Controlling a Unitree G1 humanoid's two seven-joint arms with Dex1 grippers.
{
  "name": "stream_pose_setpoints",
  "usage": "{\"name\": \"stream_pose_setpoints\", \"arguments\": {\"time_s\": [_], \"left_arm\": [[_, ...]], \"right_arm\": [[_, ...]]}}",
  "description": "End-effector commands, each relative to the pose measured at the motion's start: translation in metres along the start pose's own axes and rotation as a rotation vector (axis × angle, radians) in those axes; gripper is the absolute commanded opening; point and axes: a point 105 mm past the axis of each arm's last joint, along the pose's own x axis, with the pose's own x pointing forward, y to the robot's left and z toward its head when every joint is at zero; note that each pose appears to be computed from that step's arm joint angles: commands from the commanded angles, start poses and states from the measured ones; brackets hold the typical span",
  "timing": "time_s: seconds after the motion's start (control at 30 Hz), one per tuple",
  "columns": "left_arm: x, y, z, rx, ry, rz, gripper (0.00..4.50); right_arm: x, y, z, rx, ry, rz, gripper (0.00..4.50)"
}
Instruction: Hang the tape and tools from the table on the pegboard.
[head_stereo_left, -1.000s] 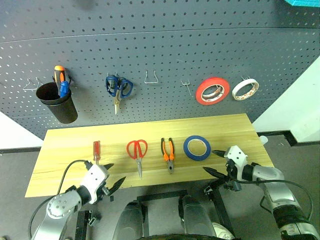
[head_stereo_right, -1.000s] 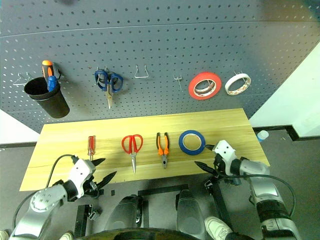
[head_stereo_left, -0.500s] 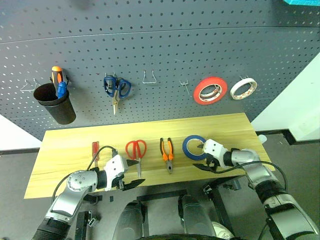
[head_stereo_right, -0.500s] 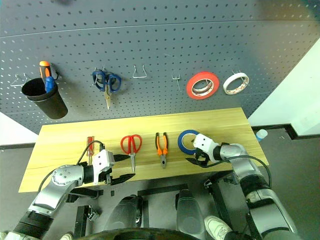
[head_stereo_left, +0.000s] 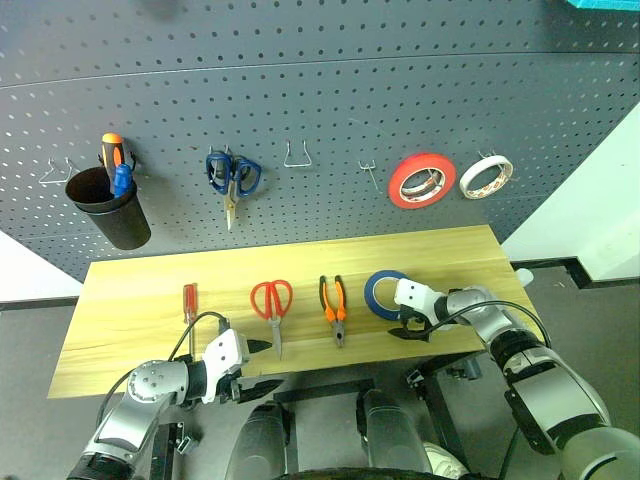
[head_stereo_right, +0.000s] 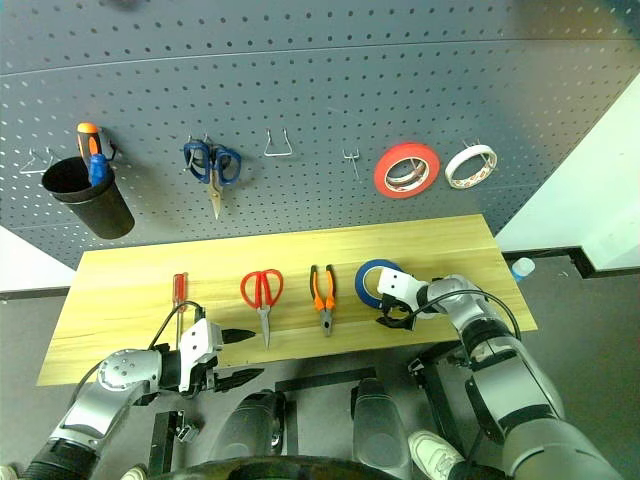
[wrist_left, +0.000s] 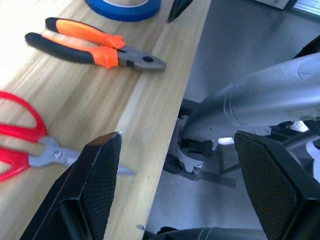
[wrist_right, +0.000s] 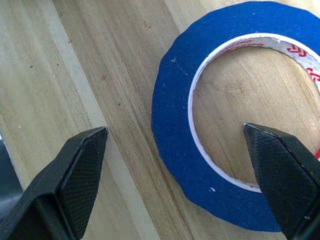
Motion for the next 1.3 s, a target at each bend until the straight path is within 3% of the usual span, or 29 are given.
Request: {"name": "stream_pose_setpoints", "arguments": {"time_s": [0.03,0.33,0.37,0.47,0.6,0.77,0.87,1.03,1.3], "left_arm": [[-0.004,0.001,0.009,0.028,-0.031,0.02,3.73],[-0.007,0.003,0.008,0.019,-0.037,0.049,3.73],[-0.007,0.004,0.008,0.019,-0.04,0.055,3.73],[-0.01,0.008,0.009,0.026,-0.049,0.088,3.73],[-0.021,0.02,0.012,0.041,-0.075,0.197,3.73],[-0.033,0.026,0.014,0.031,-0.11,0.29,3.73],[-0.033,0.024,0.014,0.027,-0.121,0.301,3.73],[-0.029,0.028,0.019,0.028,-0.148,0.314,3.73],[-0.023,0.033,0.023,0.044,-0.157,0.315,3.73]], "right_arm": [[0.003,0.006,-0.01,0.024,0.07,0.039,3.72],[0.001,0.005,-0.014,-0.006,0.073,0.022,0.84],[0.001,0.005,-0.014,-0.008,0.068,0.016,0.67],[-0.004,-0.005,-0.011,-0.073,0.046,-0.073,0.67],[-0.031,-0.024,0.018,-0.309,-0.084,-0.292,0.67],[-0.066,0.006,0.049,-0.867,-0.135,-0.439,0.67],[-0.081,0.018,0.066,-1.085,-0.166,-0.544,0.67],[-0.115,-0.01,0.112,-1.201,-0.218,-0.78,0.67],[-0.117,-0.05,0.142,-1.201,-0.208,-0.801,0.67]]}}
